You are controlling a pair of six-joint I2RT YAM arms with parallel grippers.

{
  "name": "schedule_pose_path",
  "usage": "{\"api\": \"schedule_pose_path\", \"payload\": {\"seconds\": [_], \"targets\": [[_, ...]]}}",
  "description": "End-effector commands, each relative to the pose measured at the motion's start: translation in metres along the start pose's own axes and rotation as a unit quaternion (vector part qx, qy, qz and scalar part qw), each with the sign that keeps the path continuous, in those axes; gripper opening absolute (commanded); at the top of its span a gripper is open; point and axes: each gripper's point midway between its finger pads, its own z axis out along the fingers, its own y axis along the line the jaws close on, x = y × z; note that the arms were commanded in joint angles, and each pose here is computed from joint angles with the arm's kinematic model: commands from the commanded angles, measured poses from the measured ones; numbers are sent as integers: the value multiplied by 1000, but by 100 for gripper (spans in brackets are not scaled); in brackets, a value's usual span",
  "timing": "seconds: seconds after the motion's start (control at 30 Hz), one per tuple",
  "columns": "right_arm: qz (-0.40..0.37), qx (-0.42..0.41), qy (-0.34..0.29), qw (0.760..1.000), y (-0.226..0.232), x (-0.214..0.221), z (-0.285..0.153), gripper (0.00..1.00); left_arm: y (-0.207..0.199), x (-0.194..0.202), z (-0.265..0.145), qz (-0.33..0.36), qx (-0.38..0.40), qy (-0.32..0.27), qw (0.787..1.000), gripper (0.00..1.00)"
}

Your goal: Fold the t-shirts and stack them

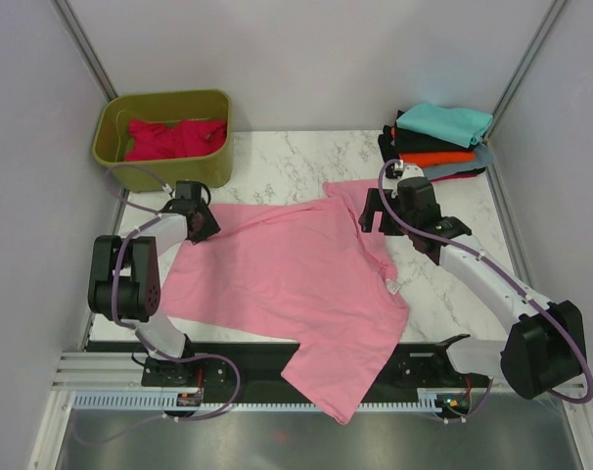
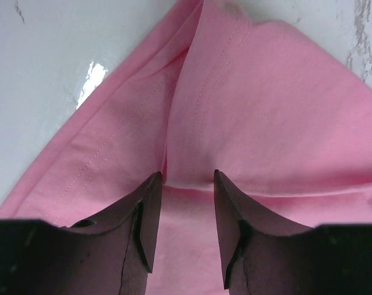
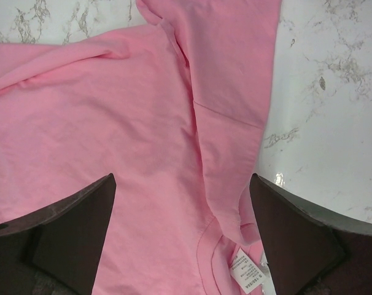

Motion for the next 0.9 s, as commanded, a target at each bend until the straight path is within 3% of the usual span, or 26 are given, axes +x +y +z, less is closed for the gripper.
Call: {"api": "schedule_pose_path", "payload": {"seconds": [0.0, 0.07, 0.17, 0.2, 0.3, 0.5, 0.63, 0.67, 0.7, 0.77, 0.83, 0.87], "targets": [[-10, -5, -4, 1000, 1, 0, -1, 98, -12, -32, 3, 0, 4, -49, 999, 46], [-11, -6, -2, 1000, 1, 1, 0, 98, -14, -37, 4, -1, 6, -53, 999, 43], [-11, -5, -1, 1000, 1, 2, 0, 98, -18, -42, 4, 0, 9, -56, 998, 30], [-12, -5, -1, 1000, 1, 2, 0, 98, -18, -43, 4, 0, 10, -58, 998, 17], [-13, 0, 0, 1000, -2, 4, 0, 98, -24, -48, 0, 0, 20, -60, 998, 2], [-13, -1, -2, 1000, -1, 2, 2, 98, -46, -84, -27, -12, 54, -99, 994, 2], [-13, -3, -4, 1000, 0, 0, 3, 98, -76, -137, -42, -31, 76, -139, 987, 2], [-12, -3, -4, 1000, 0, 0, 4, 98, -72, -150, -41, -47, 55, -157, 985, 6], [-12, -4, -4, 1000, 1, 0, 4, 98, -71, -157, -38, -63, 46, -165, 983, 16], [-12, -9, -8, 1000, 3, -2, 1, 98, -75, -179, -45, -102, 62, -179, 977, 44], [-14, -8, -10, 1000, 1, 0, -1, 98, -71, -191, -63, -138, 68, -208, 966, 52], [-14, -10, -16, 1000, 2, -2, -5, 98, -69, -194, -70, -144, 70, -224, 961, 61]]}}
